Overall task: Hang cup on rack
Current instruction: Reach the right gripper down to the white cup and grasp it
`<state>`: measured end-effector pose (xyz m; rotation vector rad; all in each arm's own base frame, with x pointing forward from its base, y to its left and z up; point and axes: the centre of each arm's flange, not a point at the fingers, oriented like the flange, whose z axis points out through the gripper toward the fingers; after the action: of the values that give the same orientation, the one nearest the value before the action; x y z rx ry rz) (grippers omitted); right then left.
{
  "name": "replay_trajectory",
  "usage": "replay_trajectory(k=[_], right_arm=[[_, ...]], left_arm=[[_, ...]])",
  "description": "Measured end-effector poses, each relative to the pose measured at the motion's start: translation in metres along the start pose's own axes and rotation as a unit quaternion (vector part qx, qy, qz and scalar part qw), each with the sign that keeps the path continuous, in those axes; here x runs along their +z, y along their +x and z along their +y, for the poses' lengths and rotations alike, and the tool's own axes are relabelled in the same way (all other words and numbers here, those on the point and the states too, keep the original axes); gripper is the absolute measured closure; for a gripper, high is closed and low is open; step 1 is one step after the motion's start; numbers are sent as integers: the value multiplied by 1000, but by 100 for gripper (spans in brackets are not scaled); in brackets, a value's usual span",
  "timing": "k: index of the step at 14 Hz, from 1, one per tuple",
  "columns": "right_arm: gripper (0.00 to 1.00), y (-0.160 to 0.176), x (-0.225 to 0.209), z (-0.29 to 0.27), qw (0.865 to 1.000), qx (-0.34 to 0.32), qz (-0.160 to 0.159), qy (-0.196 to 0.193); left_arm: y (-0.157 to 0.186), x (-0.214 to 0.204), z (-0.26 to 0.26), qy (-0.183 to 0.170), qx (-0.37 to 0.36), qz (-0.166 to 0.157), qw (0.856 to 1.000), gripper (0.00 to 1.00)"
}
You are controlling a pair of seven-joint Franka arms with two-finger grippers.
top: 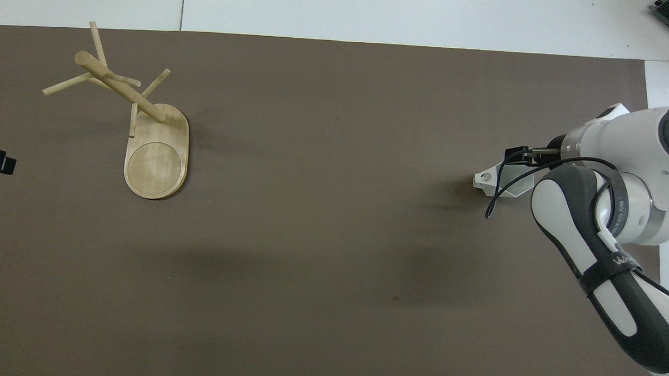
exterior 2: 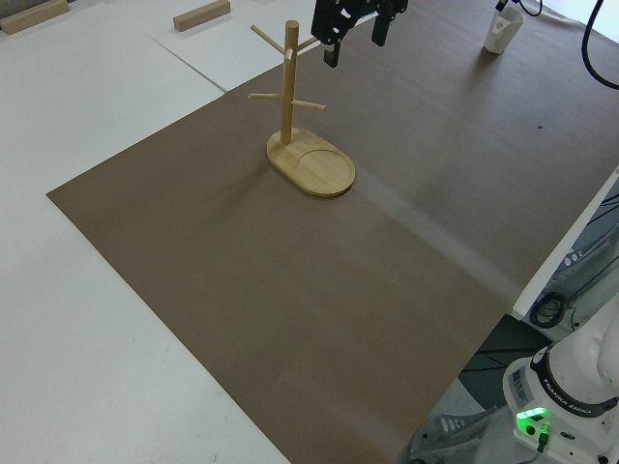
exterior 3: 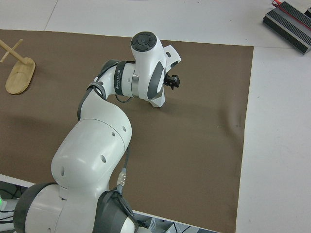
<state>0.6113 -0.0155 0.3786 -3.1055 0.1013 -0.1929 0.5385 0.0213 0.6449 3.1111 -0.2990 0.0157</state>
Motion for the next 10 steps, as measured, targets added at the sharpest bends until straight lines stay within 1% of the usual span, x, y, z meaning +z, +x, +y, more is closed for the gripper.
replay_trajectory(k=[7,9,10], right_arm=[[0,-10,6,1,1000,1,-10,0],[3,-10,6,1,1000,1,-10,0],[9,-10,6,1,1000,1,-9,0]], left_arm=[[0,0,0,0,0,0,1000,0],[0,0,0,0,0,0,1000,0],[0,0,-1,0,-1,0,1000,0]])
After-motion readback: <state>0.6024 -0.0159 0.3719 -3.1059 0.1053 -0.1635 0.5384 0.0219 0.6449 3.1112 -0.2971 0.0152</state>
